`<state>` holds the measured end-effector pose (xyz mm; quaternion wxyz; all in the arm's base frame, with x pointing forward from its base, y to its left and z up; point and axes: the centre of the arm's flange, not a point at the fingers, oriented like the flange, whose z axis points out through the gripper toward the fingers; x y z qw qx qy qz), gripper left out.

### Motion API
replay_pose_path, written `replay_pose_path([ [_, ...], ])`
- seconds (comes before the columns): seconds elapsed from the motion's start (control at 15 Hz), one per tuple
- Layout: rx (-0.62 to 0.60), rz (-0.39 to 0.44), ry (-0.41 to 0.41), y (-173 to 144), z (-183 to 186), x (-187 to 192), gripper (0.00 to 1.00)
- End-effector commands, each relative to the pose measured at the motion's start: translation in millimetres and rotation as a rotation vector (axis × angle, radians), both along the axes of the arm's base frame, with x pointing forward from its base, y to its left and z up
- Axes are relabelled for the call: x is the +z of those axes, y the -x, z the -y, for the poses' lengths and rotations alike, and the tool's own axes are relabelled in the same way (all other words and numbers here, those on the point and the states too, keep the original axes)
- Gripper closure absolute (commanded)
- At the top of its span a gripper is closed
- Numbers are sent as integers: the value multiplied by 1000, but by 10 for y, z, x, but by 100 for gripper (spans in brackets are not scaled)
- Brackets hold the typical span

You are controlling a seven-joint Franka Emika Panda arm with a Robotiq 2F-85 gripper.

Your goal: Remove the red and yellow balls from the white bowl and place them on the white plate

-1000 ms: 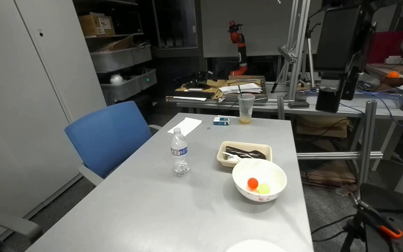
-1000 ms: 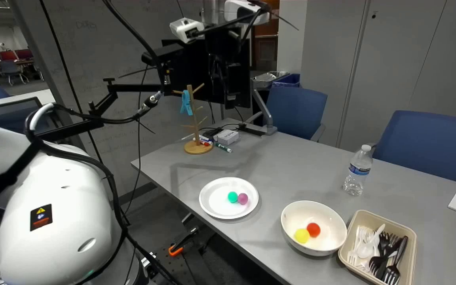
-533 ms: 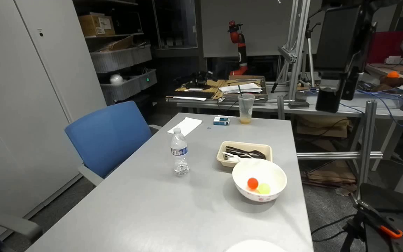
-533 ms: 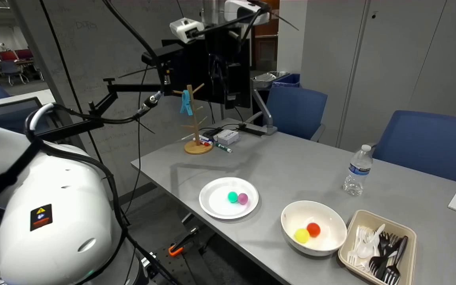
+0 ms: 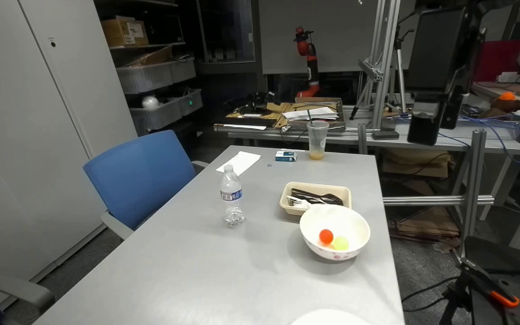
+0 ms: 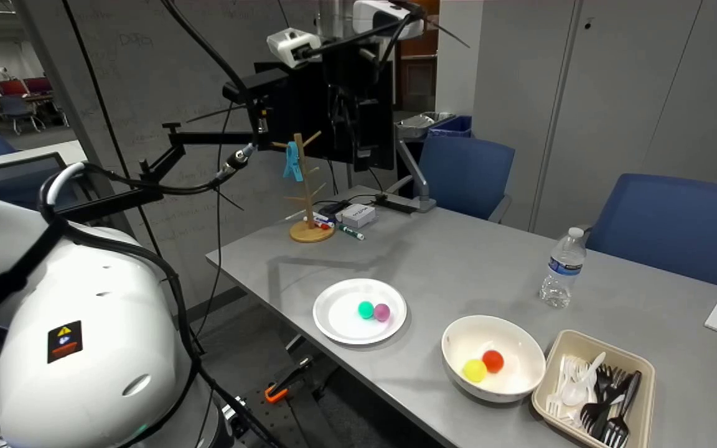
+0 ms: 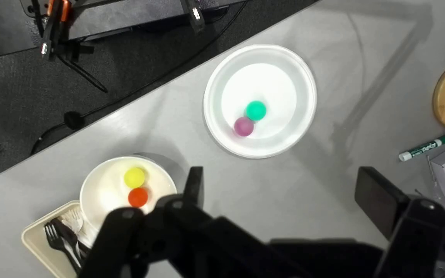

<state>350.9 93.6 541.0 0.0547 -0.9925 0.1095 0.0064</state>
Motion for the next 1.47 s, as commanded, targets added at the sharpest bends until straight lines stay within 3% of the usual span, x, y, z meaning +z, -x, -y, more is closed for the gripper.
replay_pose_path([
  [0.0, -1, 33, -5, -15, -4, -11, 0],
  [0.53, -74, 172, 43, -116, 20, -25, 0],
  [0.87, -129, 119, 61, -83, -2, -45, 0],
  [1.4, -114, 125, 53, -127, 16, -88, 0],
])
